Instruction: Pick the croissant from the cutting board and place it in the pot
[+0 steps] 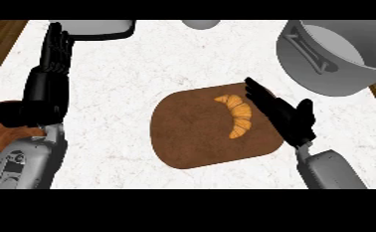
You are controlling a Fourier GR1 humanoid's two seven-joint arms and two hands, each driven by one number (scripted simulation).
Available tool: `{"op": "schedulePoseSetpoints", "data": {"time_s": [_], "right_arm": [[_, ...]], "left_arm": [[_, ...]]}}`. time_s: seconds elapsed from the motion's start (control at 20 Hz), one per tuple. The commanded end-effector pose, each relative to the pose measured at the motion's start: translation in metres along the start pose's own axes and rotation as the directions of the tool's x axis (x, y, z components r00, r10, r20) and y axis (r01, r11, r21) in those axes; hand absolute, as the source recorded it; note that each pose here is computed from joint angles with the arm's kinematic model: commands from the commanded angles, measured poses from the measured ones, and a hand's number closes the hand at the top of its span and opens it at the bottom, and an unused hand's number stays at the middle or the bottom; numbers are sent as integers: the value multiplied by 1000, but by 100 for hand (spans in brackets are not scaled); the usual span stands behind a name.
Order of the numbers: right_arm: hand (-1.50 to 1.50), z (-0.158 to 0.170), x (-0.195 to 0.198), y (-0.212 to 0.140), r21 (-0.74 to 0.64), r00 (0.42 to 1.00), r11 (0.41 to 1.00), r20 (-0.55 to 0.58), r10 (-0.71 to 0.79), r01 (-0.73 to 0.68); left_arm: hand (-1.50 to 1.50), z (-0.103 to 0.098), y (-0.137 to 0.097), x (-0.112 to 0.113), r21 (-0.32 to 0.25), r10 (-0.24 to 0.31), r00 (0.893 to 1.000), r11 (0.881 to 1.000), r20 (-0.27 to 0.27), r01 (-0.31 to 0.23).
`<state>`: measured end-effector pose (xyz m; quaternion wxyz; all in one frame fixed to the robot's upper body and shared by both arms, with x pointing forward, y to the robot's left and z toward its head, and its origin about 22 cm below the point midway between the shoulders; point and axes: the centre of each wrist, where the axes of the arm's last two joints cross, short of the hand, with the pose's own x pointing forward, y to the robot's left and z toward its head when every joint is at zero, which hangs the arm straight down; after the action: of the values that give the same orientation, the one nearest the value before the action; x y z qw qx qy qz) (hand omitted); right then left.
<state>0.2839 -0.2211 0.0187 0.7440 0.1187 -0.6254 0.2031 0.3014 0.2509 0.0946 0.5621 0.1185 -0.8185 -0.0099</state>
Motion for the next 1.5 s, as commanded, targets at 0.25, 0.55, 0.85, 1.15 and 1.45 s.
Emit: {"op": "schedulePoseSetpoints", "data": {"time_s": [0.25,0.55,0.85,1.15,1.45], "right_arm": [[150,-37,117,-29,489,863,863,482,-147,-126],[-150,-14,138,-109,251,728,844,651,215,-474],[-150,-4,153,-138,253,606,736,752,258,-628],[-150,-7,147,-132,266,514,492,711,480,-829],[-150,-27,142,-128,257,417,350,739,529,-901]], "left_arm": [[0,-2,-15,2,-67,105,993,992,-55,-109],[0,5,-23,-9,-86,154,979,982,-132,-166],[0,-9,-8,-3,-98,149,978,982,-145,-164],[0,-4,-19,-10,-91,148,978,983,-147,-163],[0,-10,6,-17,-69,159,974,983,-164,-172]]}}
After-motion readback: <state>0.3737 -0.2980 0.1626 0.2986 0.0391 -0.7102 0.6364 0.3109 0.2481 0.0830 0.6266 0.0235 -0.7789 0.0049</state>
